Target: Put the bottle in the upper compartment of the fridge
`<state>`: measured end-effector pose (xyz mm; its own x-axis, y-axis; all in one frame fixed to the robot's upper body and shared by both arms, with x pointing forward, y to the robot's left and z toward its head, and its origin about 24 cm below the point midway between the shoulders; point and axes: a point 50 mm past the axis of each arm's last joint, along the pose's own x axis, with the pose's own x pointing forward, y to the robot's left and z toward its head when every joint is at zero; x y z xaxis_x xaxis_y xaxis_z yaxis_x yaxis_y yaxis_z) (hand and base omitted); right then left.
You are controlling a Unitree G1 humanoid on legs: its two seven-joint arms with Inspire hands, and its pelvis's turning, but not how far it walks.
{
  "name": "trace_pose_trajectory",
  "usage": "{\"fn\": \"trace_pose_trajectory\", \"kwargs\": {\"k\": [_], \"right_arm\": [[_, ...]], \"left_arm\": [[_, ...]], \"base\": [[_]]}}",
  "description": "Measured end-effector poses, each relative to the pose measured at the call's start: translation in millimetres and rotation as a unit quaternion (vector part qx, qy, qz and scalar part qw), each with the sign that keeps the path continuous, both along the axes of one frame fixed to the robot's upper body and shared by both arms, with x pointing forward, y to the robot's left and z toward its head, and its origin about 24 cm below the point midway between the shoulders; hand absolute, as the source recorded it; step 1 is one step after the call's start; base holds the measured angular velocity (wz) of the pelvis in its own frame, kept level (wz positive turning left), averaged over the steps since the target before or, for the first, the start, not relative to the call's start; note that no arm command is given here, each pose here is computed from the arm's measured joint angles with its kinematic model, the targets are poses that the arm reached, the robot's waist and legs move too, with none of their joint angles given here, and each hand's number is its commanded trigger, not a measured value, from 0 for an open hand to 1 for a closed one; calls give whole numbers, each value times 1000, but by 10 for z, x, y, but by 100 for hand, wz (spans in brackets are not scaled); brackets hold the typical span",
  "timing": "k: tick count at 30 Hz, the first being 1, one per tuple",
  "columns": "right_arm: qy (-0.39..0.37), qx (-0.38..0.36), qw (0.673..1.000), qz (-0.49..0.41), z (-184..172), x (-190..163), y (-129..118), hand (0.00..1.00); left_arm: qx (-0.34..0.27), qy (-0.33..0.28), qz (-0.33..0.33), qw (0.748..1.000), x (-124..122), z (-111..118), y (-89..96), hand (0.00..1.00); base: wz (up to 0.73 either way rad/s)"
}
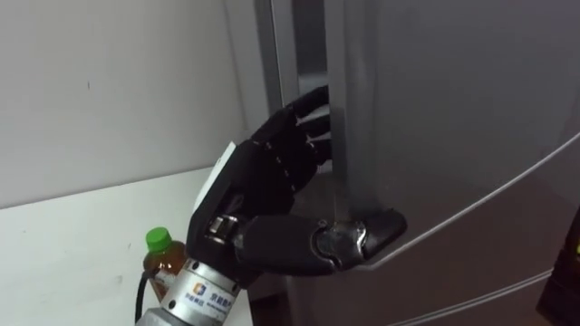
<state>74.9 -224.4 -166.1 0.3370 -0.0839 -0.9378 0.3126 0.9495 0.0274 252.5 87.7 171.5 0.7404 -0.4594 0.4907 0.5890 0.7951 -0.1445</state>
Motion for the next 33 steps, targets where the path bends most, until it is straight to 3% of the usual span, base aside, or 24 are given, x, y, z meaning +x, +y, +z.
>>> {"fn": "trace_pose_trajectory", "kwargs": {"k": [33], "right_arm": [[-6, -4, 1000, 2, 7, -4, -28, 0]], "left_arm": [[15, -25, -72, 997, -118, -10, -226, 0]], "base": [[0]]}}
